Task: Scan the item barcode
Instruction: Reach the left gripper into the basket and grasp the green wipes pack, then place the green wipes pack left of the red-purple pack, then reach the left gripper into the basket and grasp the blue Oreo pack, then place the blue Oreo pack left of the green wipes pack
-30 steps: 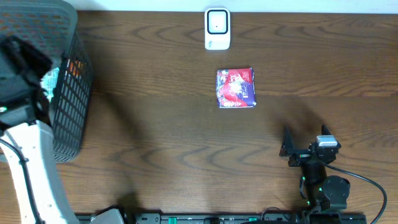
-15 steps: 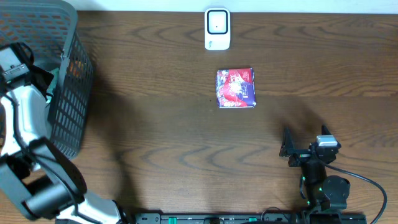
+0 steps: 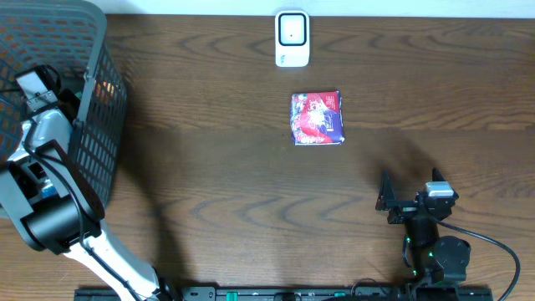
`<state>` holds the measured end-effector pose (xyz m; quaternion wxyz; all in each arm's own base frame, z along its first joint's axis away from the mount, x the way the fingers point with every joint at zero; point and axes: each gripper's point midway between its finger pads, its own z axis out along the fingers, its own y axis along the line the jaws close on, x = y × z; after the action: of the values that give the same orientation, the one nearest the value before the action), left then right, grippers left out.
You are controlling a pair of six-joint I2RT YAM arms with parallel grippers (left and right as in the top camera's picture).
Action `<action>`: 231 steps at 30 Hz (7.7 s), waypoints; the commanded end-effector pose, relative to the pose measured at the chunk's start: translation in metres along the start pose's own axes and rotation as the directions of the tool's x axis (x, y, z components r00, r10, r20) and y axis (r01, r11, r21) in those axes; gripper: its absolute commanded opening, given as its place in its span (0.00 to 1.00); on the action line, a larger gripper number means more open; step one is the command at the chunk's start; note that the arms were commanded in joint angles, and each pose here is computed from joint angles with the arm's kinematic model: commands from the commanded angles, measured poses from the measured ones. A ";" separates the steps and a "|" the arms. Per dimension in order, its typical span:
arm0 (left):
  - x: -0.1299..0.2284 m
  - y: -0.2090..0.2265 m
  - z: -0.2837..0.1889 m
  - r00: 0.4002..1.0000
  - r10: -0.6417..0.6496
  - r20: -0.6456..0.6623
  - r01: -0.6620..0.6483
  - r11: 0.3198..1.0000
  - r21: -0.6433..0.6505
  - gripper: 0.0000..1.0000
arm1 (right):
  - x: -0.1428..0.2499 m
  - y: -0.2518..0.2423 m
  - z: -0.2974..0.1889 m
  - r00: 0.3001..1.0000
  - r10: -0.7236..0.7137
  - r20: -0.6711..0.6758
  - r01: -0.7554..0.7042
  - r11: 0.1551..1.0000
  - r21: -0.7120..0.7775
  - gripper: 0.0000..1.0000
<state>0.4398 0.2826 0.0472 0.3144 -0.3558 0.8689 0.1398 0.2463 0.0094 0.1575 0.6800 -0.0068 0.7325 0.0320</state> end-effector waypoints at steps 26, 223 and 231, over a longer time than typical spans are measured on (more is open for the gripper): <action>-0.130 -0.055 -0.398 0.823 -0.438 0.362 0.063 0.703 0.708 0.07 | 0.001 0.002 0.000 1.000 -0.005 -0.002 0.005 1.000 -0.008 0.99; -0.112 0.004 -0.384 0.845 -0.252 0.472 0.012 0.891 0.453 0.07 | 0.001 0.002 0.000 1.000 -0.005 -0.003 0.005 1.000 -0.008 0.99; -0.074 -0.073 -0.502 0.877 -0.346 0.333 -0.119 0.515 0.849 0.07 | 0.001 0.002 0.000 1.000 -0.005 -0.002 0.005 1.000 -0.008 0.99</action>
<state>0.3022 0.0990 0.4695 0.6812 -0.2225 0.6911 -0.0940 0.2463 0.0094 0.1575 0.6800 -0.0068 0.7325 0.0320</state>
